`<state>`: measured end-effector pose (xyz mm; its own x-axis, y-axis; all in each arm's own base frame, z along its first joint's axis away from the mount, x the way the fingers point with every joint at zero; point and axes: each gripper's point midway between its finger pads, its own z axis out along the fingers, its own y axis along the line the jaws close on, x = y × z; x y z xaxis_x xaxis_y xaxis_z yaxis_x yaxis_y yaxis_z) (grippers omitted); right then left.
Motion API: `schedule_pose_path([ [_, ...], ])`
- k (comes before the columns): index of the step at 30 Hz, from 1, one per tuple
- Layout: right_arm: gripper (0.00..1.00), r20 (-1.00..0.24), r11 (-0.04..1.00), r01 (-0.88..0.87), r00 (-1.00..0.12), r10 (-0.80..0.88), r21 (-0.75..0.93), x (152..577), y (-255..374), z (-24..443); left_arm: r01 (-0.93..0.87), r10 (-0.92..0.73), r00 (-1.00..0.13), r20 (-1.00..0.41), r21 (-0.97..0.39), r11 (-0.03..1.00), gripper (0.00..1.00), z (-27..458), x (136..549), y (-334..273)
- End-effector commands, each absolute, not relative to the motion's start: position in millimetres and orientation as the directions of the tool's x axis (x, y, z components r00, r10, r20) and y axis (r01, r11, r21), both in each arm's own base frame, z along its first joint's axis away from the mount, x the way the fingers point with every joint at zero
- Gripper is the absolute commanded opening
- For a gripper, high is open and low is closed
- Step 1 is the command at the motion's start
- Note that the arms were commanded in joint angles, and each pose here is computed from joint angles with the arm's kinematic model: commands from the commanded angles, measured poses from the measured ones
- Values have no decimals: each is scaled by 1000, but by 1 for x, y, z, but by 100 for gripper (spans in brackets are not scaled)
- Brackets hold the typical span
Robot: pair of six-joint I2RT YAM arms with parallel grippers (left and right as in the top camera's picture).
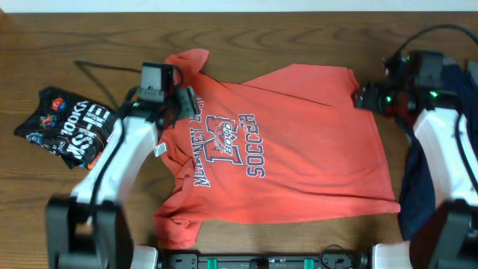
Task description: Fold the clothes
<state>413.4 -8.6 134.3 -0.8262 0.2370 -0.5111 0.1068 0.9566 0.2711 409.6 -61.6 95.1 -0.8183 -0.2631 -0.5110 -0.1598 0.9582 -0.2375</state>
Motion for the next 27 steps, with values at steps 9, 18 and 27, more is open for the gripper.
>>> schedule_pose_path([
  [9,79,-618,977,3,-774,138,215,496,8,62,-247,-355,-710,-608,-257,934,70,55,478,-15],
  [18,80,-693,987,4,-711,115,159,534,9,12,-238,-358,-663,-658,-268,934,70,45,499,-13],
  [27,61,-715,992,-6,-694,89,129,544,18,-18,-239,-358,-667,-654,-266,934,70,40,500,-12],
])
